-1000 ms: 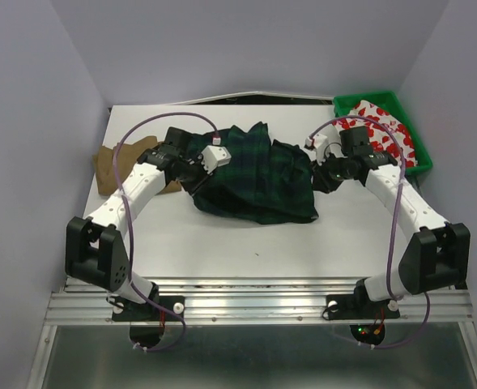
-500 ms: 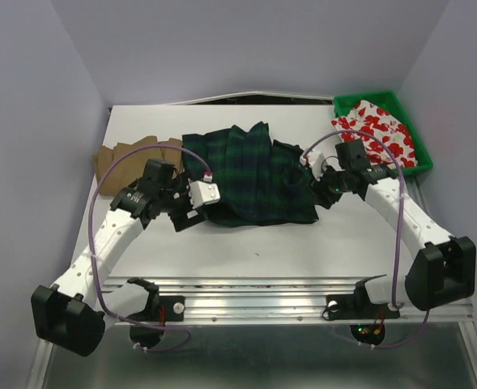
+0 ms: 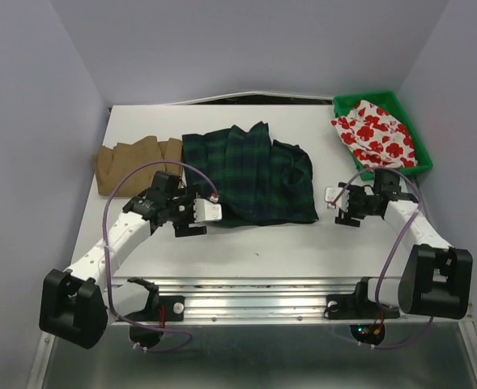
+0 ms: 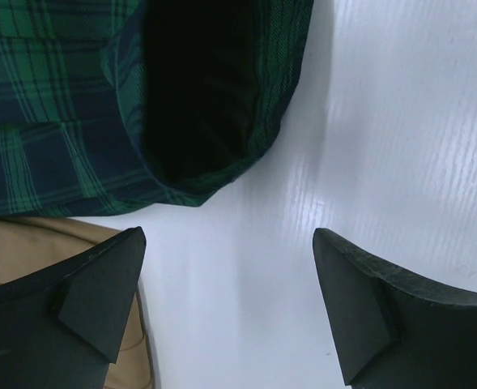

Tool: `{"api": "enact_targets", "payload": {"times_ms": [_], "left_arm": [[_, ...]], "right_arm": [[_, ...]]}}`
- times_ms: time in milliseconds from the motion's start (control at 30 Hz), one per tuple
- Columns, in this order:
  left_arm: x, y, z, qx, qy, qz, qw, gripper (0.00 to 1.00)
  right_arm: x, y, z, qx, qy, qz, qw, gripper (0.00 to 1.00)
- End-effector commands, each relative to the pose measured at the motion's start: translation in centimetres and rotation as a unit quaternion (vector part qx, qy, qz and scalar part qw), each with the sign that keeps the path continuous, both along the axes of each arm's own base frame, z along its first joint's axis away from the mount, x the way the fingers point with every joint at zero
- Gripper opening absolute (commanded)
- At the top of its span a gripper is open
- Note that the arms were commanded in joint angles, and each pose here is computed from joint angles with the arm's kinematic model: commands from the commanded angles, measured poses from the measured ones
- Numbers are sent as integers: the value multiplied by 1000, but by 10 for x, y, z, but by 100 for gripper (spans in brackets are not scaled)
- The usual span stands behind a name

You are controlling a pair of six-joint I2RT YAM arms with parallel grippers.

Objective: Fold and stack the skirts
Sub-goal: Flatten the skirt out

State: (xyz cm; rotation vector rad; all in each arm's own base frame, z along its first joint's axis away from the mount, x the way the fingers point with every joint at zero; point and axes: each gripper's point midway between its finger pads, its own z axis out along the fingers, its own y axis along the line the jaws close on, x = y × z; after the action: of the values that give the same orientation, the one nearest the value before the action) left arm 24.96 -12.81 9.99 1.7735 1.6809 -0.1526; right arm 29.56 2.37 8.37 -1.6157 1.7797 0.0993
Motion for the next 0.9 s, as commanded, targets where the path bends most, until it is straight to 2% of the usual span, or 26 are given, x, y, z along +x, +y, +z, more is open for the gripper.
{"api": "enact_targets", "payload": {"times_ms": [0,33,100,133,200,233,267,333,367,400,467,500,567,633,700,733,767,800,867], "left_arm": [[20,-11,26,-44,-29,3,999,96],[19,-10,25,-48,-25,7,999,96],[19,-7,25,-60,-15,22,998,96],[19,-7,28,-64,-14,23,998,96],[12,-18,46,-105,0,23,994,96],[16,-28,73,-138,-9,20,990,95],[13,-41,88,-163,-7,9,987,95],[15,-66,120,-198,6,16,980,92],[13,-77,122,-194,17,9,981,90],[7,-101,121,-181,42,-5,982,84],[2,-124,115,-174,71,-13,982,80],[6,-137,105,-168,86,-12,982,78],[4,-168,92,-156,100,-29,982,77],[-1,-201,92,-152,92,-52,983,76],[2,-227,70,-133,120,-46,983,75],[8,-245,86,-149,115,-50,981,75],[4,-258,82,-145,127,-57,980,75],[6,-268,64,-133,153,-43,978,74],[11,-289,69,-142,152,-42,977,74]], "right_arm": [[6,33,-4,17,-124,158,980,76],[13,36,-1,21,-152,164,974,76],[15,38,-4,27,-151,170,973,71],[2,43,-10,43,-108,171,978,69],[-7,45,-7,80,-46,128,987,59],[-8,46,-1,98,-21,108,989,57],[-11,47,2,128,23,59,990,54],[-6,49,11,162,64,20,984,50],[-3,51,15,179,84,-2,980,50],[1,53,18,208,121,-44,970,48],[28,52,31,234,146,-80,958,47],[36,53,35,255,177,-117,944,46],[62,55,46,285,205,-139,926,45],[67,65,52,324,252,-146,900,47],[80,71,45,343,299,-160,876,50],[78,73,39,345,325,-166,865,50],[78,77,35,348,344,-168,856,51],[77,78,24,350,371,-187,840,52],[80,79,12,346,374,-202,837,52]]}}
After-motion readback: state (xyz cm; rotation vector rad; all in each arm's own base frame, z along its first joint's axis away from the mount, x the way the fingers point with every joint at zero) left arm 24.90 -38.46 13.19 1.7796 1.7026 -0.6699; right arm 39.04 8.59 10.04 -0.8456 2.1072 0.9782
